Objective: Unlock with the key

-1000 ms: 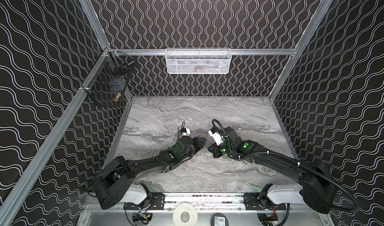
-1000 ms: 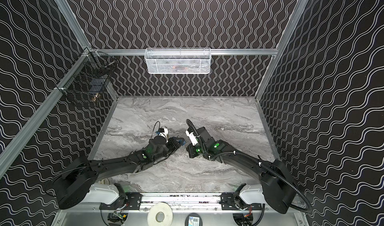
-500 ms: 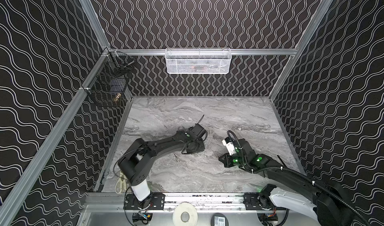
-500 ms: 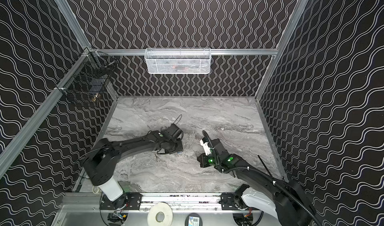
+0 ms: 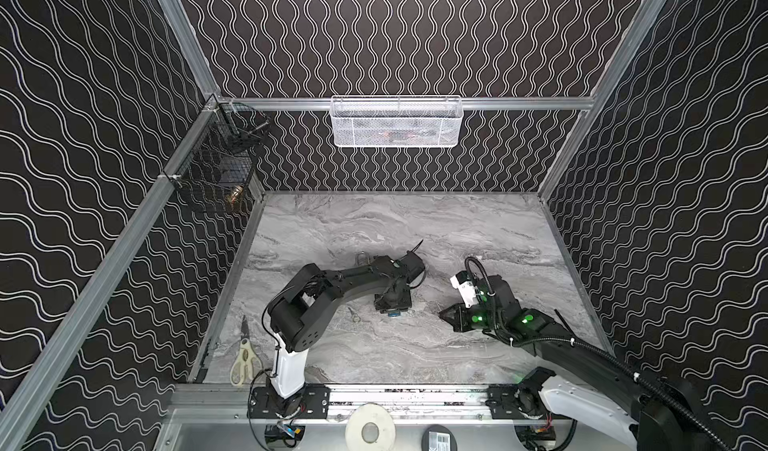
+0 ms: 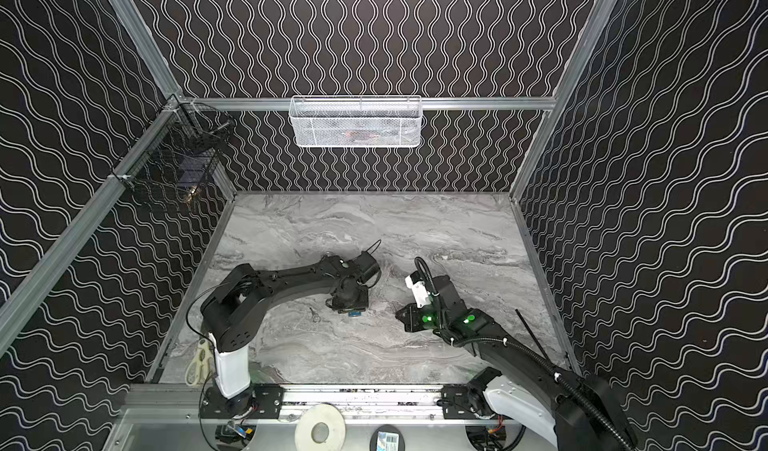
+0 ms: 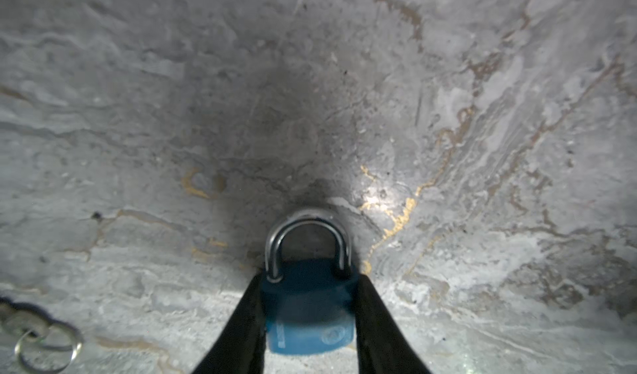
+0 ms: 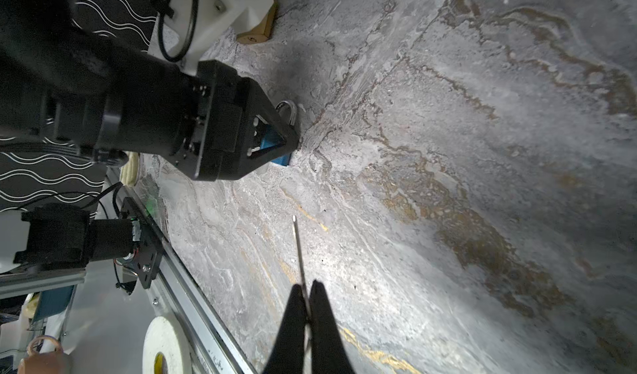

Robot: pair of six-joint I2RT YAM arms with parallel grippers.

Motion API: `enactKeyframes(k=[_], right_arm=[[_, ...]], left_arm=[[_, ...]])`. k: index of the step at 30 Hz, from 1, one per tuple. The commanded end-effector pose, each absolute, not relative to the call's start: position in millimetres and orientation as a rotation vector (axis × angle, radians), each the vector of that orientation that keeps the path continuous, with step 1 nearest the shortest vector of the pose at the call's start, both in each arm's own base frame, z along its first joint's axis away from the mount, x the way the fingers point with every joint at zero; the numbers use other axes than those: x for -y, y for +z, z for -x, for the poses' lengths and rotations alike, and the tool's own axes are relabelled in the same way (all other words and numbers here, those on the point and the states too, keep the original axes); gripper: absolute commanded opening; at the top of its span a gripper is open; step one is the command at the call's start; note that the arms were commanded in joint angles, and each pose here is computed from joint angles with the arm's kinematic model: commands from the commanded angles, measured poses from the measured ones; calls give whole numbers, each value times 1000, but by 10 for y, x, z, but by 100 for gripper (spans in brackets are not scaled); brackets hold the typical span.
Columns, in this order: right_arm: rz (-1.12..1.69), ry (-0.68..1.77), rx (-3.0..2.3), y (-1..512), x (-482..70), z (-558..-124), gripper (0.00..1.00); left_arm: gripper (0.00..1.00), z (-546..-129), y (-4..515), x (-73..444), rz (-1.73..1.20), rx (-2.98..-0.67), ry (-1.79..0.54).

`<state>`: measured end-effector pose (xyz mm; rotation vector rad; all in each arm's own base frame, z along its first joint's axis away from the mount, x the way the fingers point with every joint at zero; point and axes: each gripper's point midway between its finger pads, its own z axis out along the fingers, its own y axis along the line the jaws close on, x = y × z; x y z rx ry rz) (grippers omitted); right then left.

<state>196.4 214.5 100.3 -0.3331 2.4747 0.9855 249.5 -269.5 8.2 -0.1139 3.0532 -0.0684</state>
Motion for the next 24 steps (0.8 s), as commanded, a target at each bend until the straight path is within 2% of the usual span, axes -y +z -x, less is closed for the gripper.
enactKeyframes(k=[1, 6, 9, 16, 20, 24], right_arm=[[360, 1016, -2460, 1028, -2166, -1946, 0], [360, 1025, -2468, 1014, -2160, -1959, 0], [362, 1028, -2471, 1012, -2164, -1976, 0], [373, 1029, -2478, 998, -2173, -1992, 0], [370, 1031, -2482, 980, -2164, -1987, 0], [369, 1028, -2481, 983, -2154, -1981, 0]], left_arm=[[37, -2297, -116, 2463, 163, -3131, 108], [70, -2232, -107, 2403, 137, -3143, 224], [71, -2193, -90, 2422, 161, -3136, 211], [66, -2105, -64, 2425, 172, -3131, 226], [67, -2018, -133, 2563, 177, -3161, 71], [67, -1987, -39, 2400, 129, -3142, 294]])
